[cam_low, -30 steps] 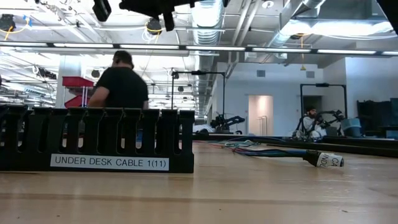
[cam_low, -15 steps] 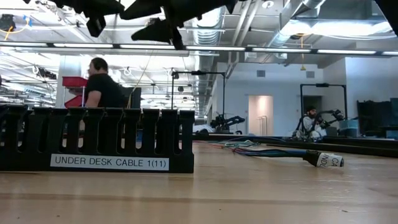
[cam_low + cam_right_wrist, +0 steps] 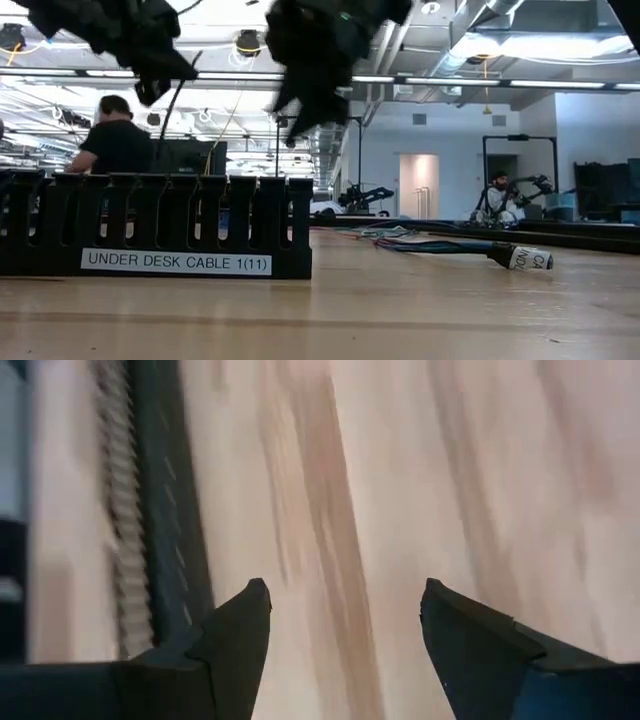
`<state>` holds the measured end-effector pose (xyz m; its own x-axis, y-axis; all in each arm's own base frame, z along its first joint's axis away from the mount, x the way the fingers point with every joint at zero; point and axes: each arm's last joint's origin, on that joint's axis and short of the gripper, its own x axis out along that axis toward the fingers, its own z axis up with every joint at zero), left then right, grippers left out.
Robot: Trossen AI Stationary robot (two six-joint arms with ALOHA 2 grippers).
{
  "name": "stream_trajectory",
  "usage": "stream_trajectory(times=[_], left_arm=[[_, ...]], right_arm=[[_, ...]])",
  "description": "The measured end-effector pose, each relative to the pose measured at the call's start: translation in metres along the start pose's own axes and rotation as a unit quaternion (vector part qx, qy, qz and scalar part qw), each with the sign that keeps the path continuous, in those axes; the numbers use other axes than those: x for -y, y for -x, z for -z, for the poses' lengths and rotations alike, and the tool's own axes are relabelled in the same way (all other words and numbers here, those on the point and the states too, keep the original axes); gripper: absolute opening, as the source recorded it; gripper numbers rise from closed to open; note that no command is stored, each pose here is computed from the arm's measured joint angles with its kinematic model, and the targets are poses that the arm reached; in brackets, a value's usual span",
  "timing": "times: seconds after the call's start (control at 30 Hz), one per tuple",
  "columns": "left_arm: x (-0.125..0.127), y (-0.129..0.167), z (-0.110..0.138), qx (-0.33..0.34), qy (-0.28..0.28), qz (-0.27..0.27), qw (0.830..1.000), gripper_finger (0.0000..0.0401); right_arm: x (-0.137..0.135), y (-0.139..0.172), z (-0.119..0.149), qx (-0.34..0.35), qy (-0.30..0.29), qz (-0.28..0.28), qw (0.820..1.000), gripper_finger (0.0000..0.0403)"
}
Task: Ziptie cables
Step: Wrap the cable wires with the black zip tie
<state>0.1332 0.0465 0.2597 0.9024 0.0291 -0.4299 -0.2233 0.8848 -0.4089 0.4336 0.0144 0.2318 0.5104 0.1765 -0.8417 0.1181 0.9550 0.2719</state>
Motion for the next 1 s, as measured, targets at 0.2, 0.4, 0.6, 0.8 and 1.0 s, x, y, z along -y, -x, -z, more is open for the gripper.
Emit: stream_trajectory(times=[0.2,0.4,0.6,0.8,1.0], left_arm=[[0.007,0.006,0.001,0.058,-0.002,0.036,0.998,0.0],[0.011,0.015,-0.001,0.097,0.001,0.031,0.995,0.0],[0.018,0.013,-0.009,0.147,0.025,0.022,0.989,0.0],[0.017,-0.006,-0.007,0.135,0.03,-0.042,0.99,0.0],[0.01,-0.035,0.0,0.071,0.047,-0.074,0.994,0.0]], right_arm=[[-0.026,0.014,0.056,-0.099,0.002,0.022,0.995,0.0244],[-0.049,0.046,0.119,-0.144,0.066,0.066,0.985,0.0242],[-0.048,0.051,0.153,-0.236,0.205,0.136,0.94,0.023],[-0.015,0.043,0.173,-0.223,0.132,0.169,0.951,0.0216],[-0.006,0.054,0.17,-0.122,0.071,0.146,0.979,0.0205]])
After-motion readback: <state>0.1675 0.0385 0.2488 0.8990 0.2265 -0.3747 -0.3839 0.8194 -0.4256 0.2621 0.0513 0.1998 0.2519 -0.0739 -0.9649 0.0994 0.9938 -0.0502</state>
